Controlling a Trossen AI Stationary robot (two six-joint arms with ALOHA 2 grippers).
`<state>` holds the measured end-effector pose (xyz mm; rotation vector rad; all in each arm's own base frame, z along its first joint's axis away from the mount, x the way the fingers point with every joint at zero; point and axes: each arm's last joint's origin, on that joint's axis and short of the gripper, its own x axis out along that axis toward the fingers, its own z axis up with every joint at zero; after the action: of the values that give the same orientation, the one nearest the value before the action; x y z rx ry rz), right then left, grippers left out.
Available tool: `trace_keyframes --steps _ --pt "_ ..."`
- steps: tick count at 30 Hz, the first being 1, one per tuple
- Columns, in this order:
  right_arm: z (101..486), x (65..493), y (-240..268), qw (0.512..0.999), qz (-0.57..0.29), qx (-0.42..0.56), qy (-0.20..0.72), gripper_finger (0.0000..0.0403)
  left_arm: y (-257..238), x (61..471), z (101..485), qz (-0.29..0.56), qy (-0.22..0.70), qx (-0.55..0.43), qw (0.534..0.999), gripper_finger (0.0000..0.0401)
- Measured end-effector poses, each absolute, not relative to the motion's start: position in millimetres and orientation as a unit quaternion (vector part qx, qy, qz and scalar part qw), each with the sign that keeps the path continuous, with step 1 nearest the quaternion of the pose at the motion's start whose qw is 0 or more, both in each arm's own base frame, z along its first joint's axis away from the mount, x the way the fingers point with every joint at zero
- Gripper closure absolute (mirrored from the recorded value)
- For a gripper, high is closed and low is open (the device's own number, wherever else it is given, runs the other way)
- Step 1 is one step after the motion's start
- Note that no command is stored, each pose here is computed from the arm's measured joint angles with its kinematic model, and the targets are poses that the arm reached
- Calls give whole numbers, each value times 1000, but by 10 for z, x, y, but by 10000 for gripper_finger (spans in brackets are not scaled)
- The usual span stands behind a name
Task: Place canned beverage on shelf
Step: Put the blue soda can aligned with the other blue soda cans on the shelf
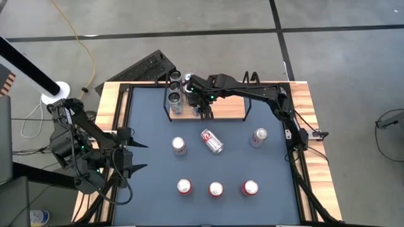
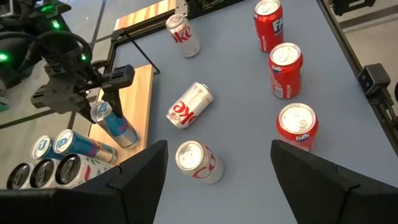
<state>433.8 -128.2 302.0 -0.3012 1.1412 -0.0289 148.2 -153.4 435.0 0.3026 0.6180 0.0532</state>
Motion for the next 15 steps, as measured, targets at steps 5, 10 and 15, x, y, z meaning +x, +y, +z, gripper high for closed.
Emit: trace_keyframes --steps 5,10,15 --pt "3181 4344 -1283 843 -21 -150 517 157 -1534 1482 4350 26 303 148 941 126" --pt "3309 4332 -1302 852 -27 -152 500 157 -1534 1482 4349 26 303 148 941 126" --pt "3281 4258 -1359 852 -3 -98 515 157 -1534 1481 4349 25 304 148 941 126"
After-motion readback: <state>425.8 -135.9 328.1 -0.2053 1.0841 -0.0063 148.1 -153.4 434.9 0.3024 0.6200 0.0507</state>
